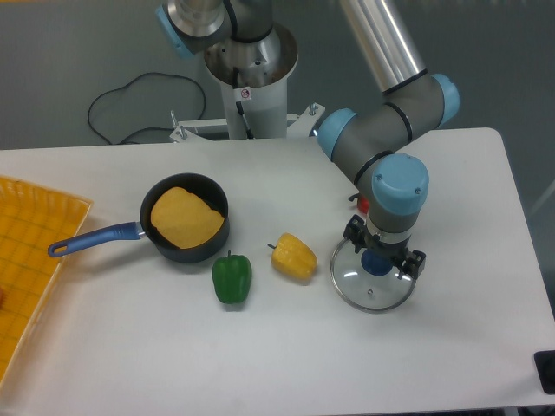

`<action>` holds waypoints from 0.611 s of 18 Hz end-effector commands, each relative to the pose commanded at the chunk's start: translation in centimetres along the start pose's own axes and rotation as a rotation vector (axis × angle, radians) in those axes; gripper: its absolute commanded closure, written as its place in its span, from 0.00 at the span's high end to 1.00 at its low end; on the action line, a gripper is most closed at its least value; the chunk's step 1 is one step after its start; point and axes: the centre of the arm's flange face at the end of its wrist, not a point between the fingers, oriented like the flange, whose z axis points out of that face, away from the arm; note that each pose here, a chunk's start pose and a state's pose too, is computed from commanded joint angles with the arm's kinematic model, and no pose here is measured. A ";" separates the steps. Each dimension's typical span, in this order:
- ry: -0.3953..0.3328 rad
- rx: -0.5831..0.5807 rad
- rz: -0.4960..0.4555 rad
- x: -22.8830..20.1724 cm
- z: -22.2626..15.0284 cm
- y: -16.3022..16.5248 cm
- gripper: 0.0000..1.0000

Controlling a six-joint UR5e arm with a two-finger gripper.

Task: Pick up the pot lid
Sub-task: 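Close the gripper around the blue knob of the glass lid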

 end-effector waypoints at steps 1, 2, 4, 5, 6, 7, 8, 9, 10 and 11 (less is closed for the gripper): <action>-0.001 -0.003 0.000 0.0 0.1 0.0 1.00; -0.003 -0.004 0.001 0.0 0.1 -0.1 1.00; 0.000 -0.010 0.000 0.1 0.2 0.1 1.00; 0.000 -0.018 -0.001 0.2 0.2 0.3 1.00; -0.004 -0.025 -0.006 0.1 0.2 0.7 1.00; -0.007 -0.024 -0.006 -0.1 0.1 0.6 1.00; -0.007 -0.024 -0.005 -0.1 0.2 0.5 1.00; -0.009 -0.025 -0.003 -0.1 0.3 0.4 1.00; -0.012 -0.024 -0.003 -0.2 0.3 0.4 1.00; -0.013 -0.023 -0.003 -0.2 0.3 0.4 1.00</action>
